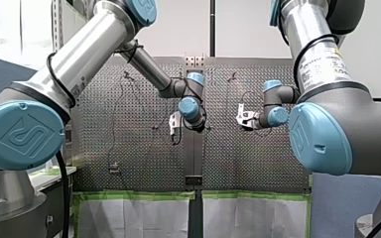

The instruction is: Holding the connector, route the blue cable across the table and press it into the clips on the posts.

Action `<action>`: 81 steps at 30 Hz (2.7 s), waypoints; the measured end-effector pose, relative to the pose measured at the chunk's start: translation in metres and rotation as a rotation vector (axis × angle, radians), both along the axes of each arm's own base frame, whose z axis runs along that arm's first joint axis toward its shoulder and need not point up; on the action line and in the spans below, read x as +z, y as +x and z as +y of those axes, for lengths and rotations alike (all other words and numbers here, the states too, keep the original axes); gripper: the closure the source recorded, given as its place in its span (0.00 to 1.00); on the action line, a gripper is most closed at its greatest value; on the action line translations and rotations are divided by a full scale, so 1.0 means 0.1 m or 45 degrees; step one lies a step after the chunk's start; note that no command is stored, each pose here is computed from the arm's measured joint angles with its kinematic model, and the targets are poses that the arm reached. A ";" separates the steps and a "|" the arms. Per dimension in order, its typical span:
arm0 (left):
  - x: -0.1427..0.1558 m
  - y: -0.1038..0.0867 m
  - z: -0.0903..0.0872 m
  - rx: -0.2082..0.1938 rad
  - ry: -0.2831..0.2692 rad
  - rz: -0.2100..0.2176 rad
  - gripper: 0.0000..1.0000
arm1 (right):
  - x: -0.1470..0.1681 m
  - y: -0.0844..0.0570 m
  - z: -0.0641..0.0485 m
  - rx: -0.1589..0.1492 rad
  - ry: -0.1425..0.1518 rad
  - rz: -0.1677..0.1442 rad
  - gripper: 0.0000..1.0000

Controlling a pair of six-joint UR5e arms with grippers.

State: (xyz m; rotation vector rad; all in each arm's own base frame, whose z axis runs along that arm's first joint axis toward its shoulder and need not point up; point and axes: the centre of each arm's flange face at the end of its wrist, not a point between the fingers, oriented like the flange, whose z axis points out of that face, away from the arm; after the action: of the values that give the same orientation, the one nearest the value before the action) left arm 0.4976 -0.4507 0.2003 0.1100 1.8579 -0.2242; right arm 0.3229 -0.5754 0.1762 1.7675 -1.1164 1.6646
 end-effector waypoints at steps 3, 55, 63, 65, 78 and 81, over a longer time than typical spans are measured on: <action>0.00 -0.10 -0.06 -0.019 0.011 0.013 0.00 | 0.00 -0.02 -0.01 -0.006 0.003 -0.003 1.00; -0.60 -0.30 -1.18 0.097 -0.033 -0.092 0.00 | 0.02 -0.34 -0.20 -0.085 0.011 -0.033 1.00; -0.31 -0.17 -1.35 0.122 -0.111 -0.166 0.00 | 0.02 -0.34 -0.20 -0.085 0.012 -0.035 1.00; -0.26 -0.15 -1.37 0.133 -0.127 -0.183 0.00 | 0.02 -0.34 -0.20 -0.085 0.012 -0.035 1.00; -0.39 0.18 -1.38 0.195 -0.123 -0.201 0.00 | 0.02 -0.34 -0.20 -0.085 0.012 -0.035 1.00; -0.28 0.24 -1.41 0.200 -0.143 -0.220 0.00 | 0.02 -0.34 -0.20 -0.085 0.012 -0.035 1.00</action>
State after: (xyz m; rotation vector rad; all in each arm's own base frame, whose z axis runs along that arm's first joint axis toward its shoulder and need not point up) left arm 0.5217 -0.5914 0.1725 -0.0918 1.6692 -0.2026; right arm 0.2887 -0.5949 0.1785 1.6993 -1.1840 1.6514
